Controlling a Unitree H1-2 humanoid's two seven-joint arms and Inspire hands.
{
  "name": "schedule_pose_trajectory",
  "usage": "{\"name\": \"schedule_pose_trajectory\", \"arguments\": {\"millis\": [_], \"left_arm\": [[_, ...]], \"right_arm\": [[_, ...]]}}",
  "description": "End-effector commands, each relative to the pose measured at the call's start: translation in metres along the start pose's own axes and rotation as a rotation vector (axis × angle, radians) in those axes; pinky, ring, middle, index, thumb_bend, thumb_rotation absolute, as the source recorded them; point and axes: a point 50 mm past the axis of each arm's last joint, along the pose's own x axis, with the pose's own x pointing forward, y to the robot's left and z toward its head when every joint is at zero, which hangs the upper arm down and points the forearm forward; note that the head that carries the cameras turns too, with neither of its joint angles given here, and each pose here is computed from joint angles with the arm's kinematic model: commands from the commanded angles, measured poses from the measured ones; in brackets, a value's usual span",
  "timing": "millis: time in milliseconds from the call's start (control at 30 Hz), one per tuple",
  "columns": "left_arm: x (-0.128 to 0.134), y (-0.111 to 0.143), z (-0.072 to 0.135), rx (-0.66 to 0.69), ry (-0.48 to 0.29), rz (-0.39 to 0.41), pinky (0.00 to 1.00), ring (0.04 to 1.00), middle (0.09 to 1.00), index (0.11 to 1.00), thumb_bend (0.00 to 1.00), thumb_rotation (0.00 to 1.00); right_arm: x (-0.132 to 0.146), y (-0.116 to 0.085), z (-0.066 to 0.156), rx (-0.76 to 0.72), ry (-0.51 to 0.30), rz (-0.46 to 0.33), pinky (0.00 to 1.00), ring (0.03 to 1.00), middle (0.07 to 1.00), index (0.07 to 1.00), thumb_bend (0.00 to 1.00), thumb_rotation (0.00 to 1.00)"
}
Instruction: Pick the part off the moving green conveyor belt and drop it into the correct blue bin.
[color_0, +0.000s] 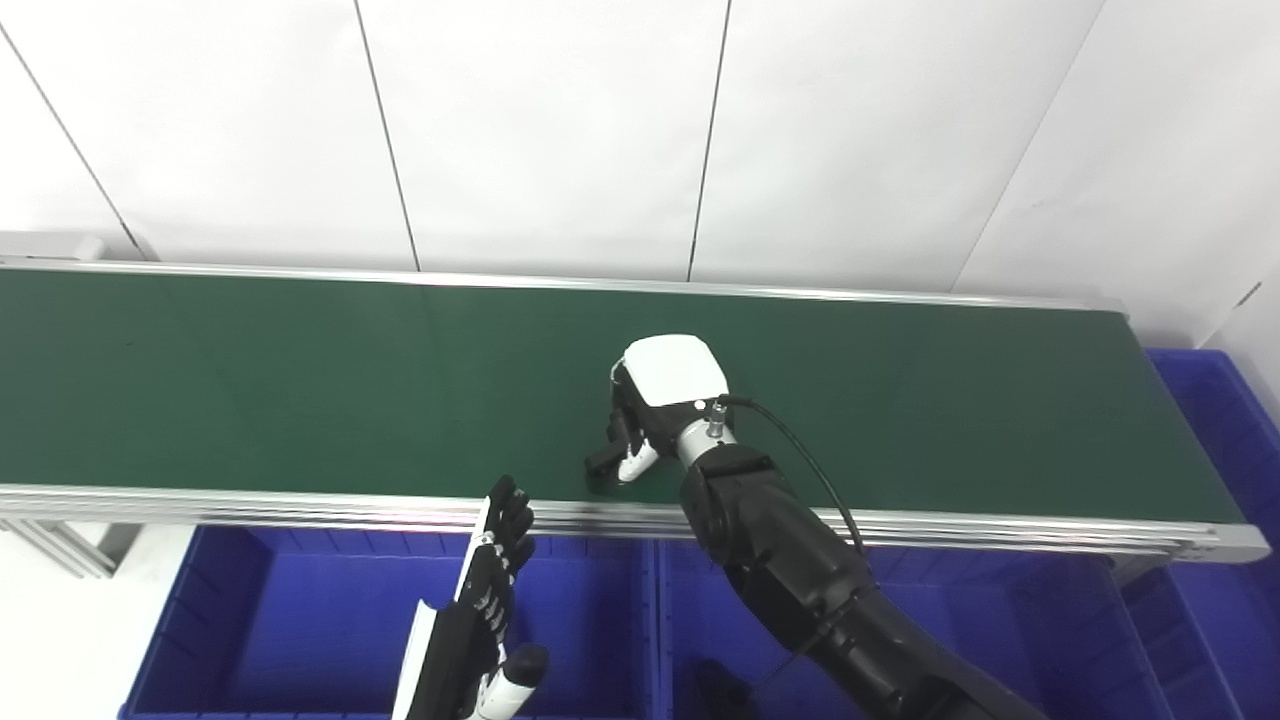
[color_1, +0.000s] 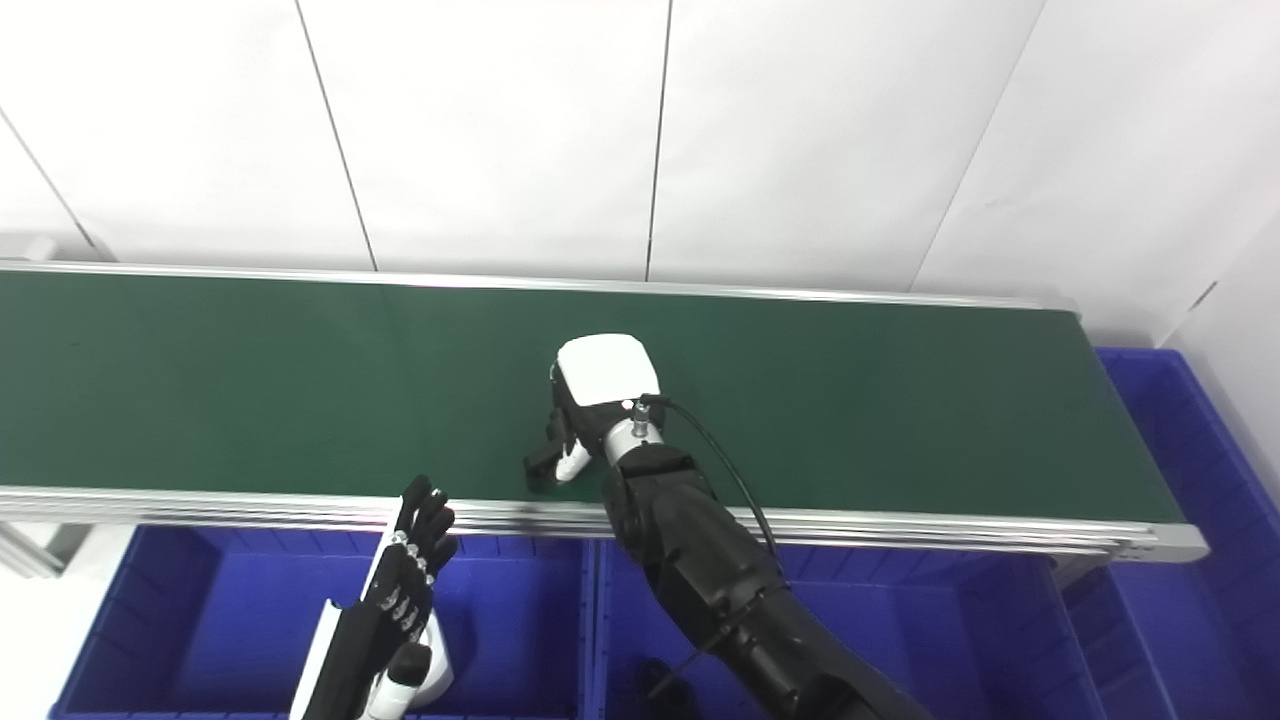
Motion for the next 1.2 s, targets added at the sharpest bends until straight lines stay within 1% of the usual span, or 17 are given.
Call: {"name": "schedule_pose_trajectory", "arguments": {"millis": [0, 67, 167, 333, 467, 500, 567, 600, 700, 733, 800, 967, 1033, 1067, 1133, 1167], "left_arm": [[0.003, -0.019, 0.012, -0.067, -0.043, 0.012, 0.97, 0.986, 0.991, 1.000, 0.86, 0.84], [0.004, -0.019, 0.012, -0.072, -0.042, 0.013, 0.97, 0.990, 0.994, 1.000, 0.87, 0.84], [0.005, -0.020, 0.011, -0.067, -0.041, 0.015, 0.98, 0.990, 0.994, 1.000, 0.86, 0.85], [0.006, -0.021, 0.011, -0.051, -0.045, 0.016, 0.97, 0.988, 0.994, 1.000, 0.87, 0.86], [0.007, -0.022, 0.012, -0.063, -0.044, 0.015, 0.97, 0.991, 0.996, 1.000, 0.87, 0.86], [0.007, -0.022, 0.012, -0.065, -0.044, 0.015, 0.98, 0.993, 0.997, 1.000, 0.87, 0.86], [0.007, -0.022, 0.011, -0.066, -0.046, 0.016, 0.98, 0.995, 0.996, 1.000, 0.87, 0.86], [0.007, -0.022, 0.011, -0.066, -0.046, 0.016, 0.98, 0.995, 0.996, 1.000, 0.87, 0.86], [0.008, -0.021, 0.010, -0.072, -0.043, 0.016, 0.99, 0.996, 0.994, 1.000, 0.87, 0.87], [0.008, -0.021, 0.010, -0.076, -0.041, 0.016, 0.99, 0.997, 0.996, 1.000, 0.87, 0.87], [0.009, -0.020, 0.009, -0.085, -0.038, 0.016, 1.00, 1.000, 1.000, 1.000, 0.86, 0.87], [0.013, -0.015, 0.006, -0.116, -0.041, 0.007, 1.00, 1.000, 1.000, 1.000, 0.84, 0.85], [0.014, -0.012, 0.006, -0.120, -0.038, 0.006, 1.00, 1.000, 1.000, 1.000, 0.84, 0.85], [0.015, -0.010, 0.005, -0.122, -0.037, 0.006, 1.00, 1.000, 1.000, 1.000, 0.83, 0.85], [0.017, -0.007, 0.005, -0.132, -0.041, 0.006, 1.00, 1.000, 1.000, 1.000, 0.80, 0.84], [0.017, -0.006, 0.005, -0.137, -0.042, 0.008, 1.00, 1.000, 1.000, 1.000, 0.80, 0.84]], "right_arm": [[-0.003, 0.009, -0.016, -0.003, 0.064, 0.040, 0.14, 0.229, 0.470, 0.483, 0.53, 0.00], [-0.004, 0.010, -0.018, -0.009, 0.067, 0.051, 0.17, 0.255, 0.471, 0.485, 0.53, 0.00], [-0.005, 0.013, -0.022, 0.021, 0.070, 0.052, 0.18, 0.275, 0.473, 0.486, 0.53, 0.00], [-0.006, 0.017, -0.025, 0.045, 0.072, 0.046, 0.19, 0.276, 0.473, 0.487, 0.53, 0.00], [-0.008, 0.019, -0.027, 0.063, 0.069, 0.036, 0.20, 0.284, 0.474, 0.488, 0.53, 0.00], [-0.010, 0.019, -0.028, 0.078, 0.058, 0.017, 0.20, 0.283, 0.474, 0.488, 0.53, 0.00], [-0.012, 0.017, -0.029, 0.113, 0.027, -0.026, 0.18, 0.269, 0.414, 0.519, 0.52, 0.00], [-0.014, 0.016, -0.030, 0.126, 0.012, -0.051, 0.18, 0.268, 0.412, 0.519, 0.52, 0.00], [-0.022, 0.002, -0.029, 0.195, -0.055, -0.172, 0.16, 0.236, 0.396, 0.513, 0.52, 0.00], [-0.026, -0.005, -0.028, 0.214, -0.075, -0.207, 0.16, 0.224, 0.440, 0.495, 0.52, 0.00], [-0.033, -0.019, -0.028, 0.236, -0.100, -0.254, 0.17, 0.238, 0.465, 0.485, 0.52, 0.00], [-0.059, -0.053, -0.033, 0.297, -0.137, -0.386, 0.20, 0.265, 0.473, 0.487, 0.52, 0.00], [-0.071, -0.061, -0.036, 0.306, -0.145, -0.433, 0.20, 0.273, 0.474, 0.487, 0.52, 0.00], [-0.080, -0.064, -0.039, 0.313, -0.149, -0.457, 0.19, 0.253, 0.472, 0.486, 0.52, 0.00], [-0.097, -0.067, -0.044, 0.338, -0.154, -0.497, 0.17, 0.220, 0.470, 0.485, 0.52, 0.00], [-0.103, -0.066, -0.046, 0.348, -0.154, -0.508, 0.16, 0.219, 0.470, 0.485, 0.52, 0.00]]}}
